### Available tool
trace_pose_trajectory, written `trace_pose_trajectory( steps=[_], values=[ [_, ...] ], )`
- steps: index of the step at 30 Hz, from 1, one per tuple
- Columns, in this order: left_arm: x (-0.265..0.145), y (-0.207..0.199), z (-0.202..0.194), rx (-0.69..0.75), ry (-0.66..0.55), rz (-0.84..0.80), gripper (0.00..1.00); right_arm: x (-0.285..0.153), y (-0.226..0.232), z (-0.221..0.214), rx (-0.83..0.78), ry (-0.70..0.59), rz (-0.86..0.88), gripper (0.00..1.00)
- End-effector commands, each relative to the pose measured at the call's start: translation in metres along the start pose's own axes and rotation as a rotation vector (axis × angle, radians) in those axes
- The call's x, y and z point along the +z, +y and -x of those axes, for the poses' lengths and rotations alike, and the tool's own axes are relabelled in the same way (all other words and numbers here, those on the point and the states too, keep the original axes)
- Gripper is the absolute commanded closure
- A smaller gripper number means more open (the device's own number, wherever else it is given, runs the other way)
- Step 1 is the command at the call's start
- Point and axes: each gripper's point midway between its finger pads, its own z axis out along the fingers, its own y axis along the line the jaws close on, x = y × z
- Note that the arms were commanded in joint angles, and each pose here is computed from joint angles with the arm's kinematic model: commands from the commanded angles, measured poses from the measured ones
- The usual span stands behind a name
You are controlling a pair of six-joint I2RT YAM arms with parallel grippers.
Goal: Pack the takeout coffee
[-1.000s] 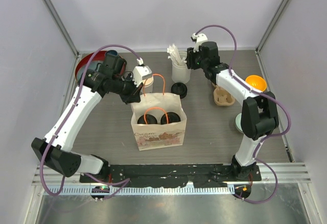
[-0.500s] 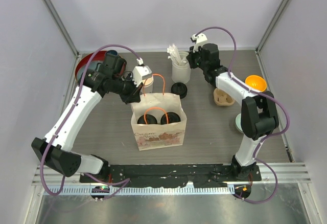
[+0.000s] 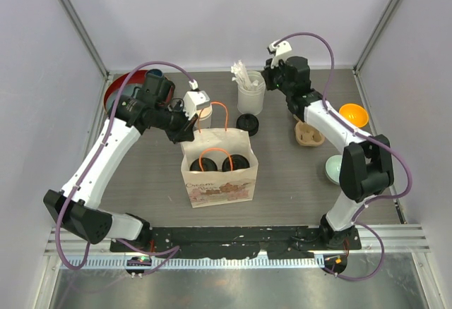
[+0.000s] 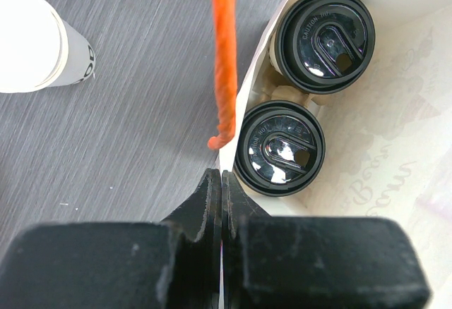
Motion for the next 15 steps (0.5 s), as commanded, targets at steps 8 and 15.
trace_pose_trajectory(
  steps=[8,15],
  values=[
    [-0.013,-0.005,0.004,0.021,-0.019,0.004,1.0,-0.043,-0.008,0.078,-0.035,-0.138,-0.032,0.99],
    [-0.012,-0.004,0.005,0.019,-0.021,0.007,1.0,-0.086,-0.006,0.12,-0.075,-0.175,-0.03,0.99]
  ],
)
